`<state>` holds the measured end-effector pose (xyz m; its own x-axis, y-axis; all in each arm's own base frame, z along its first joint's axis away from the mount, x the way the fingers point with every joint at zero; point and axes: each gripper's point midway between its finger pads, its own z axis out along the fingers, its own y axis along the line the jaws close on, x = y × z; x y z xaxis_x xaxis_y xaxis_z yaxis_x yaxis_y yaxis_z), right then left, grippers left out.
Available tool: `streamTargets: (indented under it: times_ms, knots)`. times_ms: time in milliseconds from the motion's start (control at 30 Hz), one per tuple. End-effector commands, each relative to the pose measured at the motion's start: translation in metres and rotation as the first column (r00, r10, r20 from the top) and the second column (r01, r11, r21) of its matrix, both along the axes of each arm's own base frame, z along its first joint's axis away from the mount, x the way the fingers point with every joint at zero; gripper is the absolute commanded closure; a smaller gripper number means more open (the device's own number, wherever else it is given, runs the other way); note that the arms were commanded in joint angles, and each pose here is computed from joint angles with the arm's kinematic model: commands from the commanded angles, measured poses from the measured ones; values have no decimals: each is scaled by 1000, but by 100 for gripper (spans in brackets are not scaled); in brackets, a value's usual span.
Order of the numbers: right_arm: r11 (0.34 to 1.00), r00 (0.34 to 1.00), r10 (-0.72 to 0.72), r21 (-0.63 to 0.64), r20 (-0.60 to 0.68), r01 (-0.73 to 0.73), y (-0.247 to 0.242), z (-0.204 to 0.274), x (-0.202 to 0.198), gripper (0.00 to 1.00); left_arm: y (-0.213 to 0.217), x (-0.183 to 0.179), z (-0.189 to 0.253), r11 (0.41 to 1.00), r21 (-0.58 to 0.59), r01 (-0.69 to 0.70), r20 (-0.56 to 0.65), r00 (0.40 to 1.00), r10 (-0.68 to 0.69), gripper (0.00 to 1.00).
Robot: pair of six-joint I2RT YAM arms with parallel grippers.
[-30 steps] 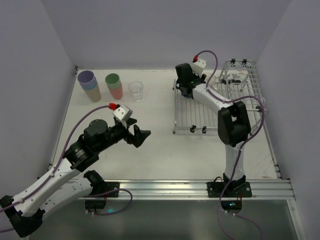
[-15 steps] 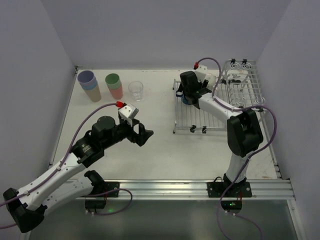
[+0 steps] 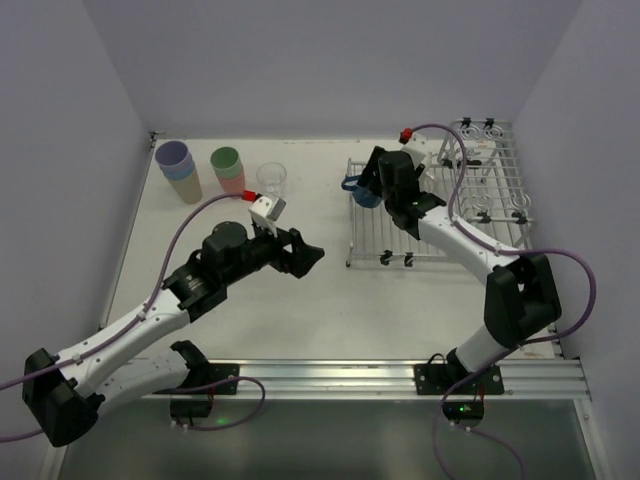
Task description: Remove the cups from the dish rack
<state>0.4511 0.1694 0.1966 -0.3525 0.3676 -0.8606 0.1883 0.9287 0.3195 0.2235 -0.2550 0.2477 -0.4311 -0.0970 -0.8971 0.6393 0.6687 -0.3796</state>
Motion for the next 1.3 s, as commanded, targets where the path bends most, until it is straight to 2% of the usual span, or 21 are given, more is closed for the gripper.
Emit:
streamTargets:
  times_ms: [0,133,300,500,733,900,1267]
  knots:
    - [979,975,27,192,220,-70,17,76,3,85,-18,17,28,991,-131,-13,33,999,17,7]
    - [964,973,25,252,229,-84,7,84,-1,86,-38,31,26,984,-180,4,29,1000,1,7]
    - [908,957,48,387,285,-161,-5,114,-15,86,-56,58,27,976,-217,-23,47,998,34,8]
    - [844,940,86,477,330,-245,-8,129,-29,85,-74,92,30,961,-267,-67,92,991,95,8]
    - [724,910,186,574,370,-381,7,139,-44,86,-108,112,44,953,-303,9,133,991,32,7]
    - [638,873,257,605,416,-476,19,151,-63,86,-106,125,50,946,-323,-28,120,990,71,7]
    - [614,865,242,621,439,-487,17,160,-73,86,-102,119,50,950,-312,-25,103,993,60,9]
